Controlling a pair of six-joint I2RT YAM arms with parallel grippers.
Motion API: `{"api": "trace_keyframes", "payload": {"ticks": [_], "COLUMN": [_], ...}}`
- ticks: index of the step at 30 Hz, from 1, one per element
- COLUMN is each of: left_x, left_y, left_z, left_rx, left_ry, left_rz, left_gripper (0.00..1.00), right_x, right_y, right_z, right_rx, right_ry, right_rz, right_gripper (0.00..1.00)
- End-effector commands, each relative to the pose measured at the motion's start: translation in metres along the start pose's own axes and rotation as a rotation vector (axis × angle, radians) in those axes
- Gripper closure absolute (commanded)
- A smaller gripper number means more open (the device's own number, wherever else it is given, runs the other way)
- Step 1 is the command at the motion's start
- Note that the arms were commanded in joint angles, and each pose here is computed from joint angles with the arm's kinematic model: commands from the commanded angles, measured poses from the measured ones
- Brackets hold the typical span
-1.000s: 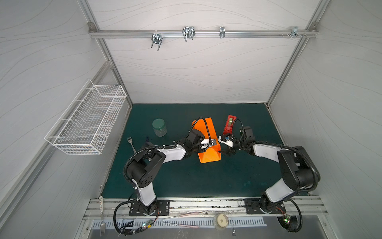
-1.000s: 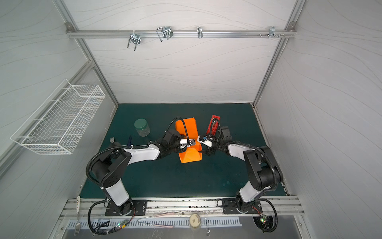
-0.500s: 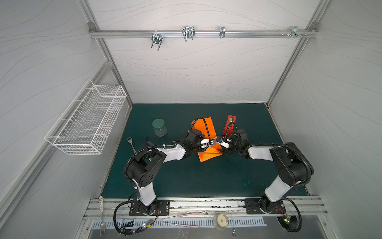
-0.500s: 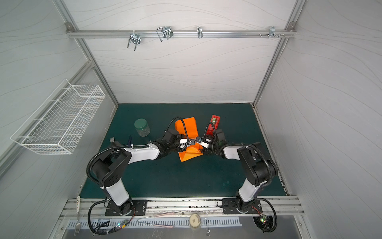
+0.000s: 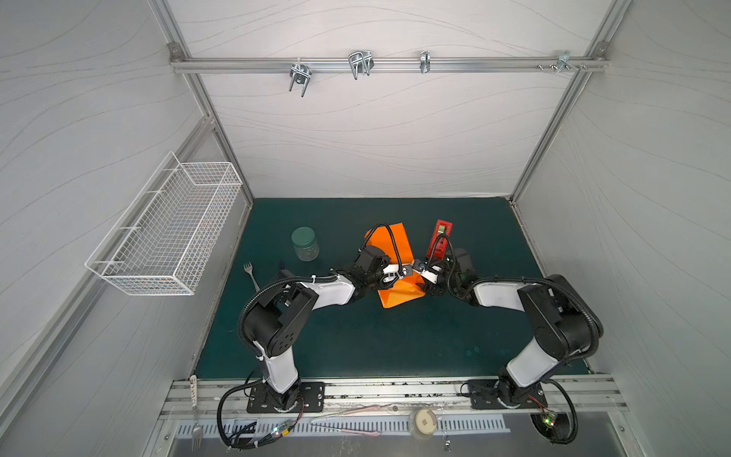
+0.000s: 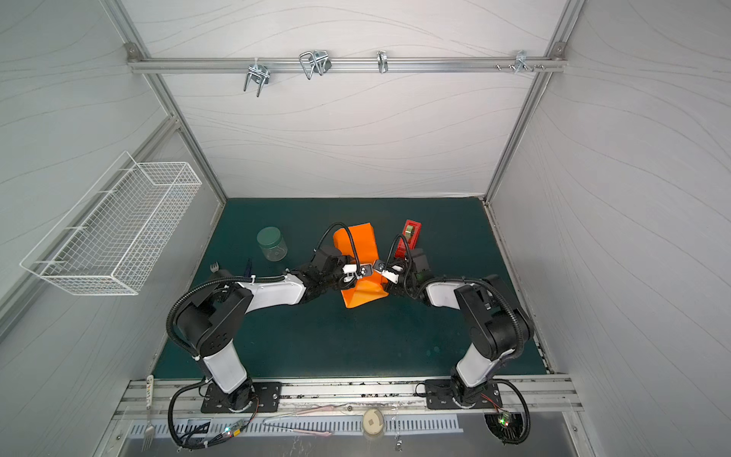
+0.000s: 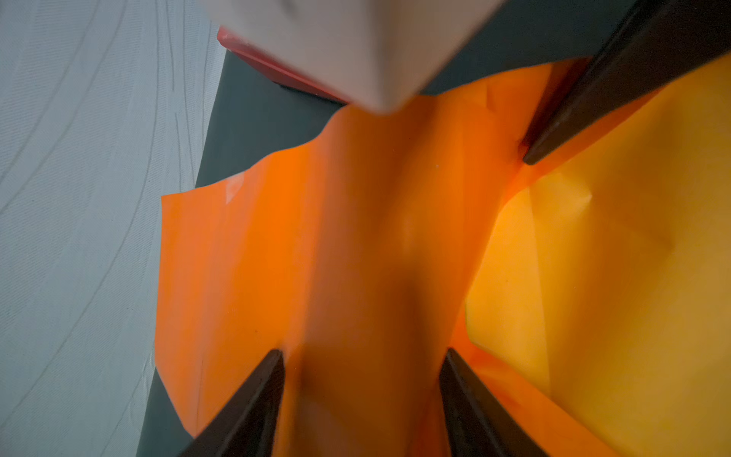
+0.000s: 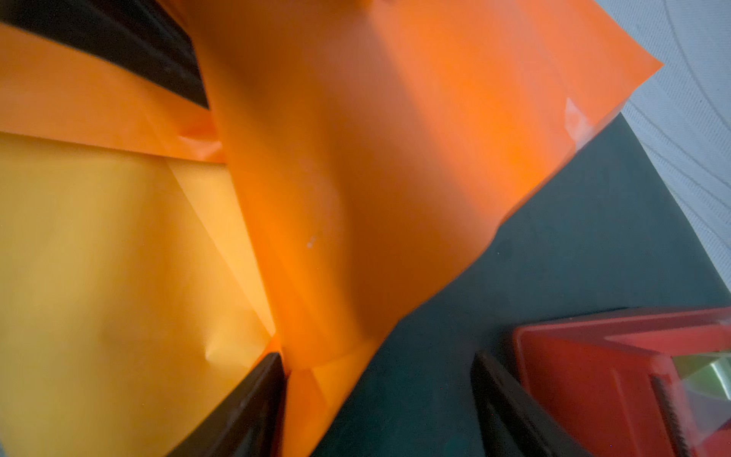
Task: Wrap a gift box in wrapping paper
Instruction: Fold the third fold of the wrapping paper on the gift box.
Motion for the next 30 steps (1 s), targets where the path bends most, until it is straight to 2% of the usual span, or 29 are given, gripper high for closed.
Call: {"api": "trace_keyframes", "payload": {"ticks": [1, 7, 11, 14, 17, 24, 30], "left_x": [0.029, 0.029, 0.029, 0.030, 0.030, 0.029, 0.006], "left_y": [-0.010, -0.011, -0.010, -0.010, -0.010, -0.011, 0.005], "left_z": [-0.029, -0.030, -0.030, -0.030, -0.030, -0.027, -0.013], "left_rx": [0.122, 0.120, 0.113, 0.114, 0.113, 0.088, 0.122], "left_ry": [-0.017, -0.014, -0.013, -0.009, -0.016, -0.006, 0.098], "left_rz": [0.133, 0.128, 0.126, 0.123, 0.125, 0.117, 0.065], "left_gripper": [0.36, 0.36, 0.37, 0.37, 0.37, 0.37, 0.35], "right_x": [-0.027, -0.031, -0.019, -0.008, -0.002, 0.008, 0.007], "right_y": [0.003, 0.010, 0.025, 0.037, 0.046, 0.036, 0.037], "right_z": [-0.002, 0.002, -0.007, -0.008, -0.012, -0.023, -0.026], "right_rx": [-0.004, -0.049, -0.086, -0.142, -0.201, -0.181, -0.172], "right_ry": [0.036, 0.029, 0.034, 0.130, 0.160, 0.200, 0.164], "right_rz": [-0.083, -0.137, -0.195, -0.265, -0.312, -0.260, -0.262], "right_gripper": [0.27, 0.38, 0.40, 0.42, 0.42, 0.46, 0.48]}}
Point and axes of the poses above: each gripper's point midway between its finger pads, its own y axis back along the fingers, its own z axis along the line the jaws close on, x = y × z, the point moved 9 cm from there along y, back along the fingers, and after that the axes turned 9 degrees about y, right-handed, at the moved point
